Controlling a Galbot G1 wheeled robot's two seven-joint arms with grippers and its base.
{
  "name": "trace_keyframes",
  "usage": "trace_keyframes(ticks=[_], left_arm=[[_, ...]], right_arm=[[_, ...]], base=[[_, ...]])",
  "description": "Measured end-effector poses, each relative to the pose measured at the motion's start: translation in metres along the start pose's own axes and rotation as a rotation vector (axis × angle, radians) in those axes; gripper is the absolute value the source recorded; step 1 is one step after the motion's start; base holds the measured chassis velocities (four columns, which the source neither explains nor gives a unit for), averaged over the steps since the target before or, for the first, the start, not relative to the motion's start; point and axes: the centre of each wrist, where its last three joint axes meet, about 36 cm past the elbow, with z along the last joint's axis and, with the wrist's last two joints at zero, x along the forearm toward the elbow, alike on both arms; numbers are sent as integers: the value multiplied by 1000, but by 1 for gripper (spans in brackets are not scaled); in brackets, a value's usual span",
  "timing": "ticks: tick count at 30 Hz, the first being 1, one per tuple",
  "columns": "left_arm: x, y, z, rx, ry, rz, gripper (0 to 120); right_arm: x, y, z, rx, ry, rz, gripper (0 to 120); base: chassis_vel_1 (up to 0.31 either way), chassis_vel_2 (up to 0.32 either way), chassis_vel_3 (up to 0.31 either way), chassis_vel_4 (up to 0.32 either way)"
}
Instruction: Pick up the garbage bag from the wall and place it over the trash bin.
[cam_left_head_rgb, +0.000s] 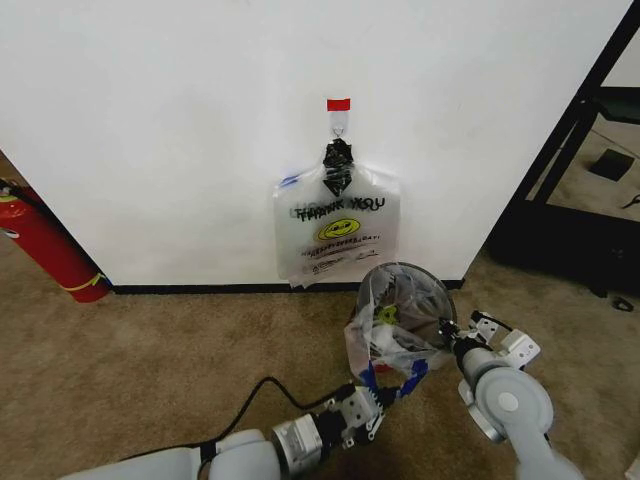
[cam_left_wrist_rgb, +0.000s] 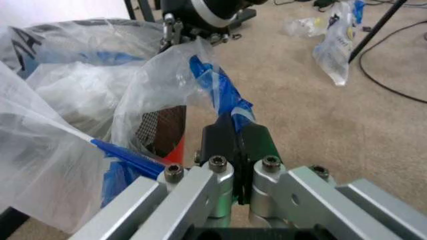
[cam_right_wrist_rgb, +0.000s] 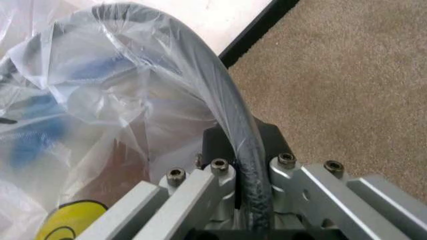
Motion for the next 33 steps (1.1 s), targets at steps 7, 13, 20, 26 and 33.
trace_keyframes(ticks=[7,13,20,26,33], left_arm=[[-11,4,9,-29,1,-21,0],[-29,7,33,-81,40,-55,0],[-48,26,52,-138,106,-85,0],[-63,41,71,-160,158,-111,0],[-67,54,86,-170,198,-149,0]], right_arm=[[0,1,-1,-9,8,-1,0],[2,4,-3,-27,23,-11,0],[7,6,-4,-31,31,-21,0],[10,8,-4,-32,42,-31,0],[11,5,-2,-5,56,-20,0]], base=[[0,0,0,0],[0,0,0,0],[0,0,0,0],[0,0,0,0],[0,0,0,0]])
